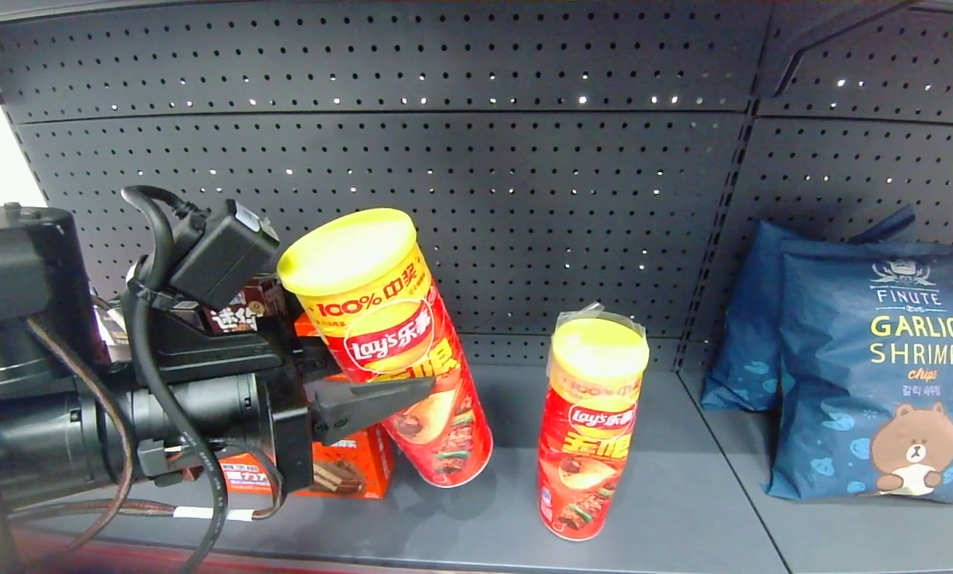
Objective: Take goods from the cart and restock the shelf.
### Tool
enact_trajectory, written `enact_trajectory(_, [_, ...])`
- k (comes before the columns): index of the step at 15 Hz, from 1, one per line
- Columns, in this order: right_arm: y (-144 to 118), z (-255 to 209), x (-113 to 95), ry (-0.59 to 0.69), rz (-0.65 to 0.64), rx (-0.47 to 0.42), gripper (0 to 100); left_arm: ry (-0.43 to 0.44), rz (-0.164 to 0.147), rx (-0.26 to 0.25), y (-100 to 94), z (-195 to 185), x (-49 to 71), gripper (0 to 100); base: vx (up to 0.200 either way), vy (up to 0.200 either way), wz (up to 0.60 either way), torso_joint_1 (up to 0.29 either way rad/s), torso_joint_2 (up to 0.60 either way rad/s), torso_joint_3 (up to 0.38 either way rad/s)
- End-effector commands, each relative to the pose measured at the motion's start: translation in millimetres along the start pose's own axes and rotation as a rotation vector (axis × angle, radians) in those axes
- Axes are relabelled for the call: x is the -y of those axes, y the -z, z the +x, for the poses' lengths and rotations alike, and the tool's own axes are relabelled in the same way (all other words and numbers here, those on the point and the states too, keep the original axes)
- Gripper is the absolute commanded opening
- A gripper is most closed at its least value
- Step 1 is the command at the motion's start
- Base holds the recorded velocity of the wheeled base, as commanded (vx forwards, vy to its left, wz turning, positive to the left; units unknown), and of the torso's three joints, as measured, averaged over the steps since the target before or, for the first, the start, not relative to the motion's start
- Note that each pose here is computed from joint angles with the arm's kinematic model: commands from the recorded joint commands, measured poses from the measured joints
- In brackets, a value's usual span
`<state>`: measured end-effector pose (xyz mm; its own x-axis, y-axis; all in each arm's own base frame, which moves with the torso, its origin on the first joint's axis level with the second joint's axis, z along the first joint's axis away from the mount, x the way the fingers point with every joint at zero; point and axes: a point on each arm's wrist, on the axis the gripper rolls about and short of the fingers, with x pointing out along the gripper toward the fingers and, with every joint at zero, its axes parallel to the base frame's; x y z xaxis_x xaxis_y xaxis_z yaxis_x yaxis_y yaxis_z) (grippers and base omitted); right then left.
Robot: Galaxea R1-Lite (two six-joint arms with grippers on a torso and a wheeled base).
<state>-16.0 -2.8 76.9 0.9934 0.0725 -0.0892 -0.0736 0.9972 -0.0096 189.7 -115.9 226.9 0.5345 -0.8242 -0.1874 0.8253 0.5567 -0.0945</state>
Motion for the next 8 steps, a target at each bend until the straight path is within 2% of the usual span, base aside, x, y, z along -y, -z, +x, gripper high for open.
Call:
enact_trajectory(1, [0, 0, 0, -0.001, -0.001, -0.006, 100, -0.012, 0.0, 0.004, -2.3, 1, -3.4, 0, 0.0, 0.0, 0.0, 0.0, 0.0, 0.0])
enact_trajectory(2, [0, 0, 0, -0.001, -0.001, -0.006, 100, -0.019, 0.001, 0.003, -3.3, 0, -5.0, 0, 0.0, 0.0, 0.0, 0.0, 0.0, 0.0])
enact_trajectory(3, [0, 0, 0, -0.001, -0.001, -0.006, 100, -0.049, -0.007, -0.003, -1.4, 1, -13.6, 0, 0.0, 0.0, 0.0, 0.0, 0.0, 0.0])
enact_trajectory(5, [0, 0, 0, -0.001, -0.001, -0.006, 100, -0.063, -0.007, 0.004, -6.1, 8, -21.9, 0, 0.0, 0.0, 0.0, 0.0, 0.0, 0.0])
enact_trajectory(6, [0, 0, 0, -0.001, -0.001, -0.006, 100, -0.072, -0.003, 0.018, -15.7, 19, -32.4, 0, 0.0, 0.0, 0.0, 0.0, 0.0, 0.0])
enact_trajectory(8, [0, 0, 0, -0.001, -0.001, -0.006, 100, -0.059, -0.006, 0.017, -19.9, 32, -45.6, 0, 0.0, 0.0, 0.0, 0.0, 0.0, 0.0])
